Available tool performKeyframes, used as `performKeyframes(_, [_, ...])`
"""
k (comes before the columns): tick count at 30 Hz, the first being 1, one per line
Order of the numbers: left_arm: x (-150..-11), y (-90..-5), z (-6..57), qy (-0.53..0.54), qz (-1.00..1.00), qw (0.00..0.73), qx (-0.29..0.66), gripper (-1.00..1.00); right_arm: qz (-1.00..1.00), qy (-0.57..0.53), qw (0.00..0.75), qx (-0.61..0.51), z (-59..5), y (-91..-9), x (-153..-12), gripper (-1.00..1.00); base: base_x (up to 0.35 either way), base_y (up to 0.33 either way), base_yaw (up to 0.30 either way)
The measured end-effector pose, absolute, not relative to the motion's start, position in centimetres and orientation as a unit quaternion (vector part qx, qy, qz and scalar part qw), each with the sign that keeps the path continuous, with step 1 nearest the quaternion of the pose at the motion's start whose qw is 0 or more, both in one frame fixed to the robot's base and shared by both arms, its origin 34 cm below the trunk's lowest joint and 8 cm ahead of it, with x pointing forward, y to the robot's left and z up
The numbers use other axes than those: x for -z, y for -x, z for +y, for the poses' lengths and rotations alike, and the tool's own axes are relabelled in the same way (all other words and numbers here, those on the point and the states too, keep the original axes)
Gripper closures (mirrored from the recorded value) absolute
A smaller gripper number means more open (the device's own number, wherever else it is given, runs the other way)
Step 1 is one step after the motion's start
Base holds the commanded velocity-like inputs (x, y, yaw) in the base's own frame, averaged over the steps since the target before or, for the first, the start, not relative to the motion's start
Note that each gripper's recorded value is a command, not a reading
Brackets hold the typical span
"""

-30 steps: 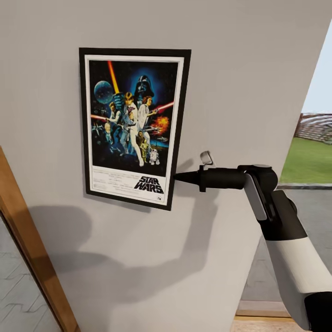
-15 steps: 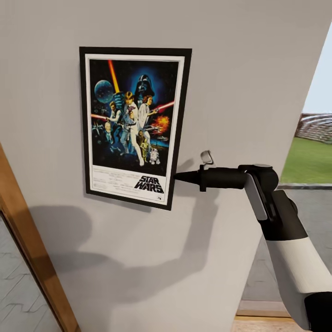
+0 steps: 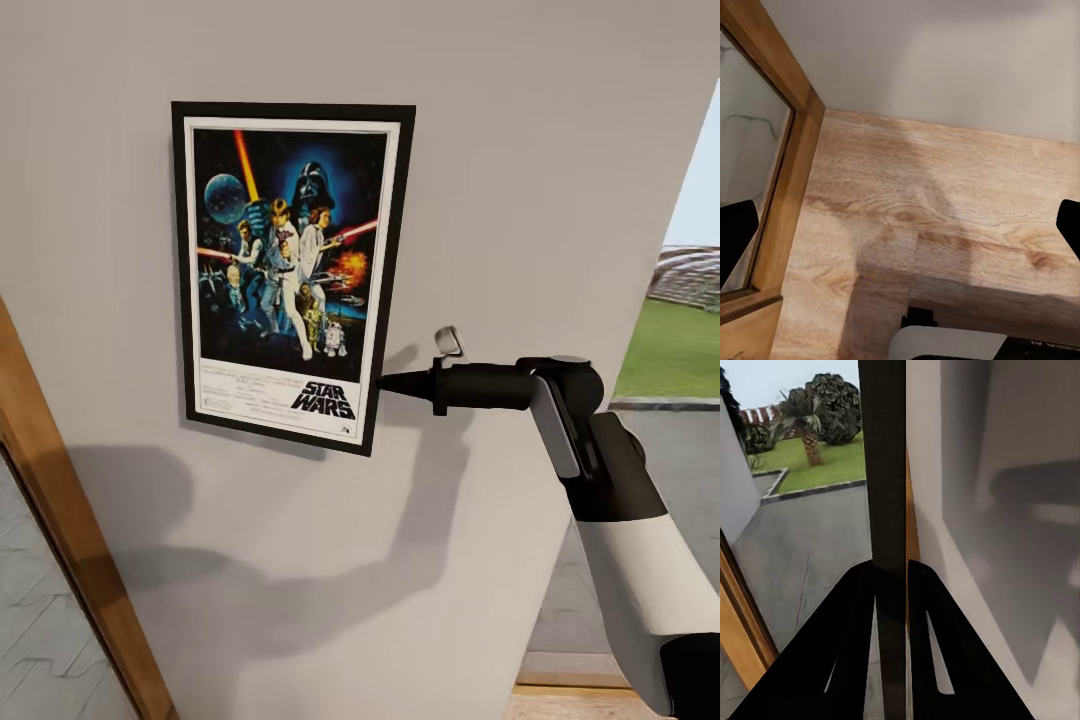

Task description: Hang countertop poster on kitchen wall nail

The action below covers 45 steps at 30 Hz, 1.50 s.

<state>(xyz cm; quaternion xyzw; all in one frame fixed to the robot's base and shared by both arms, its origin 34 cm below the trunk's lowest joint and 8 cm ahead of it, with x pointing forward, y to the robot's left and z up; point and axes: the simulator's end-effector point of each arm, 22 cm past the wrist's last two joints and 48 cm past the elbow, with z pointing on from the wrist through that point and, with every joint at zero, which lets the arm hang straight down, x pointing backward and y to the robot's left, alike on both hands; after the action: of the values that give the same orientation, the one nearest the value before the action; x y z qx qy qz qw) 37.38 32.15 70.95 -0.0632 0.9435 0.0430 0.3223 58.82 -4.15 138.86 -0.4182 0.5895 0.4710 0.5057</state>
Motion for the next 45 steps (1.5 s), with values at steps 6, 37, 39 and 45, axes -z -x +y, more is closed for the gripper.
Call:
performKeyframes(6, [-70.95,-37.38,32.14,0.063,0.944,0.322,-0.043,-1.0,0.589,0.419,0.506,-0.471,-4.14,-58.78,-138.91,1.0,0.0,0.0,0.0])
performKeyframes(37, [-70.97,-37.37,32.18,0.063,0.943,0.323,-0.043,-1.0,0.588,0.419,0.507,-0.47,-4.17,-58.72,-139.0,1.0,0.014,0.0,0.0])
performKeyframes(39, [-70.95,-37.38,32.18,0.063,0.944,0.322,-0.043,-1.0,0.589,0.419,0.507,-0.47,-4.18,-58.8,-138.95,1.0,0.078,0.0,0.0])
performKeyframes(45, [-70.95,-37.38,32.19,0.063,0.944,0.322,-0.043,-1.0,0.588,0.419,0.507,-0.471,-4.17,-58.78,-138.96,1.0,0.025,0.0,0.0])
